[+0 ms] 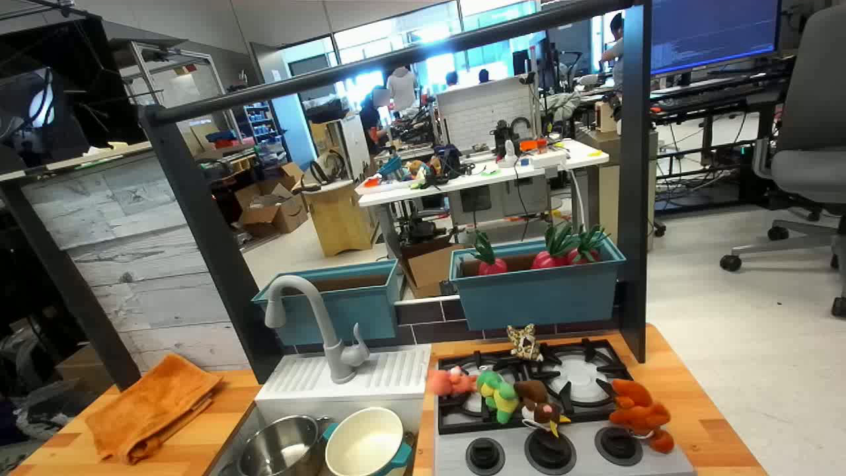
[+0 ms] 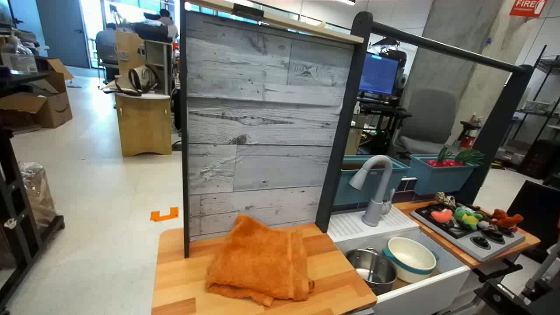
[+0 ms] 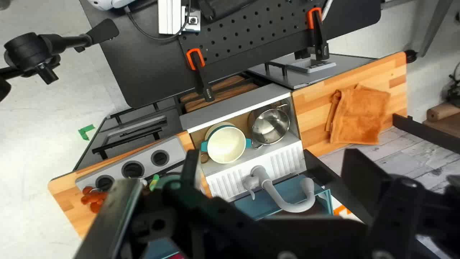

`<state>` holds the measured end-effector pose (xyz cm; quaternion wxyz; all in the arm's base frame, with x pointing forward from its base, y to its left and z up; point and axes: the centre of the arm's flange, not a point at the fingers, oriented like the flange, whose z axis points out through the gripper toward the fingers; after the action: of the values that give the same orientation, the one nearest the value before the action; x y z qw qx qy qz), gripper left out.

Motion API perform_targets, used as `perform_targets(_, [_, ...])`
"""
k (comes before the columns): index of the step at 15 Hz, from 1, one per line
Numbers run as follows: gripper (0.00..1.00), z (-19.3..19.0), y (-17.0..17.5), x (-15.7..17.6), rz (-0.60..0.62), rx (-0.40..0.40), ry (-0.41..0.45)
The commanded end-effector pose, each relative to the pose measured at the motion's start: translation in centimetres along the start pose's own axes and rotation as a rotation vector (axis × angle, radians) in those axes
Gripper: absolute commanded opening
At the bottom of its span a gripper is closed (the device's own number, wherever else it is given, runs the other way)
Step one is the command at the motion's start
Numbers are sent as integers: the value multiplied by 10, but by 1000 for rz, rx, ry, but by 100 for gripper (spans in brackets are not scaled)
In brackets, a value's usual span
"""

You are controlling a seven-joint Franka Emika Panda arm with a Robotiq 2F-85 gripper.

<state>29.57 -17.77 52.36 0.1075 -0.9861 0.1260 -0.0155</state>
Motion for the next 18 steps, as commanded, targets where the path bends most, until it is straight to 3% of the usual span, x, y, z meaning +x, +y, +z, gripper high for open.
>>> perform_targets(1, [100,-1,0,0,0,0,1])
perform_targets(4, [100,22,-21,11,-27,-27,-47])
perform_targets(10, [100,161,-111,54,11,-314,-152])
perform_targets(12, [100,204,-151,61,-7,-324,-133])
perform_targets(14, [100,240,-198,66,-35,-282,-109])
perform_targets(16, [100,264,-248,72,-42,-236,-145])
perform_targets(17, [100,246,-211,46,-48,-269,-127])
perform_targets(18, [100,258,-231,47,-56,-263,-141])
